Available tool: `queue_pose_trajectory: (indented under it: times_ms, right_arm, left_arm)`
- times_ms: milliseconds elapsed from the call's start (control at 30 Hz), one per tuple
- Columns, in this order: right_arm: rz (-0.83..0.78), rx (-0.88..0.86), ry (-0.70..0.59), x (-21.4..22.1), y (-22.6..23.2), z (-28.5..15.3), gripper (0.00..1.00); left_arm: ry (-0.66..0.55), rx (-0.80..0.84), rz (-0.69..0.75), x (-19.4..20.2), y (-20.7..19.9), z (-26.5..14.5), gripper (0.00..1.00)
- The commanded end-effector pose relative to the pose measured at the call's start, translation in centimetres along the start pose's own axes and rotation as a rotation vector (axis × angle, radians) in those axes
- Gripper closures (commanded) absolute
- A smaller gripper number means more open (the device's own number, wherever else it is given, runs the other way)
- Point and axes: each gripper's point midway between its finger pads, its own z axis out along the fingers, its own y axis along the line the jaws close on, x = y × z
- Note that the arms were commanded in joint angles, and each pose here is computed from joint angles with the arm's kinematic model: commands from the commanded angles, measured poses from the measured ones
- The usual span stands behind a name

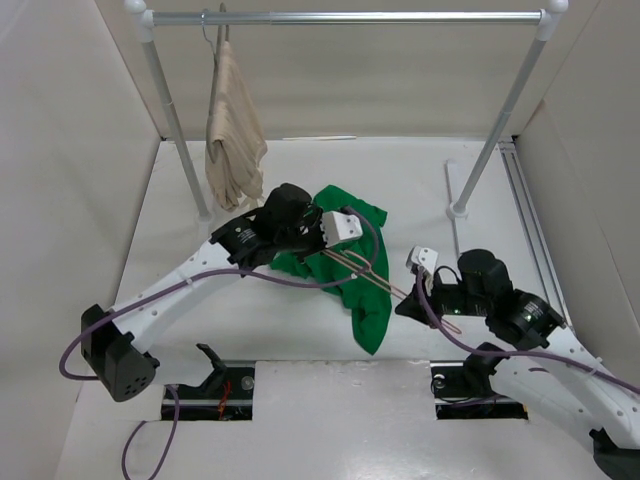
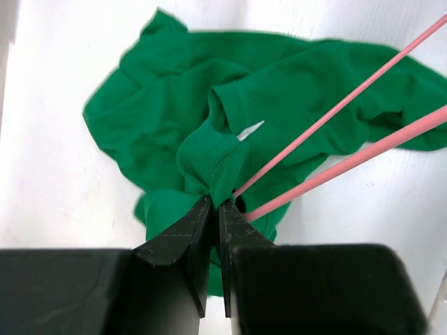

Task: Place the t-shirt on the hanger
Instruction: Place tshirt on hanger

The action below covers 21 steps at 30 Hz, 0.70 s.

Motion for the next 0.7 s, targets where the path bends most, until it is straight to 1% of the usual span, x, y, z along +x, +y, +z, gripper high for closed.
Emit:
queue_pose_trajectory:
  times_ms: [0,67,100,133,167,300,333,400,433,500,533,567,600,667]
  right_arm:
    - [-0.155,-0.069,-0.197,-4.6,0.9,0.4,1.00]
    - [-0.185,-0.084,-0.224,-5.0,1.1,0.7,1.00]
    - [-0.182,-0.099,-0.217,-4.6,1.1,1.2,1.00]
    - [-0.208,-0.095,-0.241,-5.2,1.0,1.2,1.00]
    - [-0.206,-0.096,-0.220,-4.3,0.7,1.9,1.00]
    - [-0.237,-0.059,-0.236,-4.5,-0.4,2.7,1.00]
    - [-0.263,-0.037,-0.265,-5.3,-0.8,2.6,1.00]
    - [-0.264,-0.001,-0.248,-5.0,-1.8,3.4,1.00]
    - [-0.269,0.030,-0.262,-5.6,-2.5,3.6,1.00]
    - [-0.277,0.055,-0.262,-5.3,-3.2,4.1,1.00]
    - [-0.290,0.071,-0.289,-6.2,-3.6,4.2,1.00]
    - [-0.283,0.069,-0.276,-5.5,-3.6,4.4,1.00]
    - [-0.298,0.089,-0.308,-6.2,-4.0,4.4,1.00]
    - [-0.287,0.099,-0.311,-5.5,-4.4,5.0,1.00]
  left_arm:
    - [-0.201,0.028,0.091,-4.1,-0.7,-2.2,0.94]
    - [-0.257,0.027,0.106,-4.8,-1.1,-2.9,0.94]
    - [-0.280,0.046,0.101,-5.0,-1.6,-3.1,0.94]
    - [-0.296,0.052,0.106,-5.2,-1.8,-3.3,0.94]
    - [-0.332,0.051,0.105,-5.9,-1.9,-4.0,0.94]
    - [-0.417,0.157,0.129,-6.7,-4.5,-5.3,0.91]
    - [-0.451,0.214,0.137,-7.2,-5.5,-5.6,0.91]
    - [-0.495,0.257,0.132,-7.7,-6.5,-6.5,0.91]
    - [-0.509,0.295,0.114,-7.9,-7.1,-6.7,0.91]
    - [-0.516,0.307,0.116,-8.0,-7.4,-6.8,0.90]
    - [-0.521,0.315,0.117,-8.1,-7.5,-6.9,0.90]
    - [-0.521,0.315,0.117,-8.1,-7.5,-6.9,0.90]
    - [-0.521,0.315,0.117,-8.1,-7.5,-6.9,0.89]
    - [-0.533,0.320,0.123,-8.4,-7.5,-7.2,0.86]
